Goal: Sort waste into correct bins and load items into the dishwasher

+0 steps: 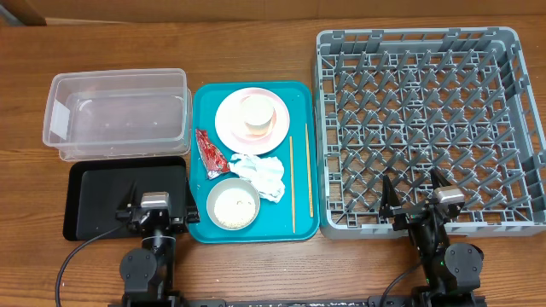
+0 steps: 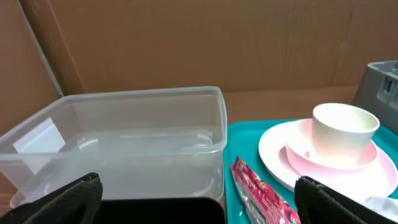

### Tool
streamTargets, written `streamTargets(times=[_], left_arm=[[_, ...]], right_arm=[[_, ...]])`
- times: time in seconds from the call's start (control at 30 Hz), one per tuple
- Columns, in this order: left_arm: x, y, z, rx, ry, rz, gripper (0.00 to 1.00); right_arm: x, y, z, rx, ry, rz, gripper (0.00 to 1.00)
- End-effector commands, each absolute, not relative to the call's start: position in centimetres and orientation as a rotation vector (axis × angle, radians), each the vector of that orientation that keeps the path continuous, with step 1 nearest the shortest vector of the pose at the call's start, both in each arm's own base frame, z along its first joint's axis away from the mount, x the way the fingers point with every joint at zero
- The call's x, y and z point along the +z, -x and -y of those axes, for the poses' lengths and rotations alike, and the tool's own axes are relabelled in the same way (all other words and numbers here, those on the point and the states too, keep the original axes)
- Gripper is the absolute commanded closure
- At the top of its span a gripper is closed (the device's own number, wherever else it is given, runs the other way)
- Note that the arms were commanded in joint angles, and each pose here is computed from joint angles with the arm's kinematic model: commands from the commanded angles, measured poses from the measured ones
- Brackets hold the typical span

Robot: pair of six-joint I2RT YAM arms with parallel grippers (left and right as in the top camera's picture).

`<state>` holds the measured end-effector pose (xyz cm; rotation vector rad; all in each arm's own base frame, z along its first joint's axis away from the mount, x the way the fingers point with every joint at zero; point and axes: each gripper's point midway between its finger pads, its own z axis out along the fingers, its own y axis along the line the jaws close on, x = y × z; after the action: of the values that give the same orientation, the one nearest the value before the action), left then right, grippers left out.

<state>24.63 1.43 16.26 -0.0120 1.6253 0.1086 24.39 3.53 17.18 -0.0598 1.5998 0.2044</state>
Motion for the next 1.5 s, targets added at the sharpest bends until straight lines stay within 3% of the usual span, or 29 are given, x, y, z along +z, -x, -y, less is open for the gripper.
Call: streamTargets(times=[0.0, 0.1, 0.27, 0.4, 0.73, 1.03, 1.2, 1.23, 1.3, 1.37, 1.47], left_arm=[[16.2, -24.6, -1.6, 0.13, 0.009, -1.624, 0.0], [16.0, -24.6, -1.2, 0.102, -0.005, -1.631, 0.0], [20.7, -24.0, 3.7, -0.217, -0.13, -1.463, 0.0], [23.9, -22.9, 4.1, -0.38, -0.026, -1.459, 0.0], [28.3, -21.5, 5.1, -0.361, -0.114, -1.763, 0.0], [26.4, -26.6, 7.1, -0.606, -0.028, -2.525, 0.0], [22.2, -28.1, 7.1, -0.648, 0.06, -2.773, 0.0], [21.3, -28.2, 7.1, -0.655, 0.074, -2.811, 0.07], [19.5, -28.2, 7.0, -0.667, 0.105, -2.893, 0.56], [17.9, -28.1, 6.8, -0.66, 0.135, -2.97, 0.96], [16.0, -27.9, 5.8, -0.559, 0.207, -3.049, 0.96]], right_arm=[[17.1, -24.4, -3.6, 0.203, 0.065, -1.592, 0.0], [17.1, -24.4, -3.6, 0.203, 0.065, -1.592, 0.0], [17.1, -24.4, -3.6, 0.203, 0.065, -1.592, 0.0], [17.1, -24.4, -3.6, 0.203, 0.065, -1.592, 0.0], [17.1, -24.4, -3.6, 0.203, 0.065, -1.592, 0.0], [17.1, -24.4, -3.6, 0.203, 0.065, -1.592, 0.0], [17.1, -24.4, -3.6, 0.203, 0.065, -1.592, 0.0], [17.1, -24.4, -3.6, 0.203, 0.065, -1.592, 0.0], [17.1, -24.4, -3.6, 0.203, 0.065, -1.592, 0.0], [17.1, -24.4, -3.6, 0.203, 0.065, -1.592, 0.0], [17.1, -24.4, -3.6, 0.203, 0.065, -1.592, 0.0]])
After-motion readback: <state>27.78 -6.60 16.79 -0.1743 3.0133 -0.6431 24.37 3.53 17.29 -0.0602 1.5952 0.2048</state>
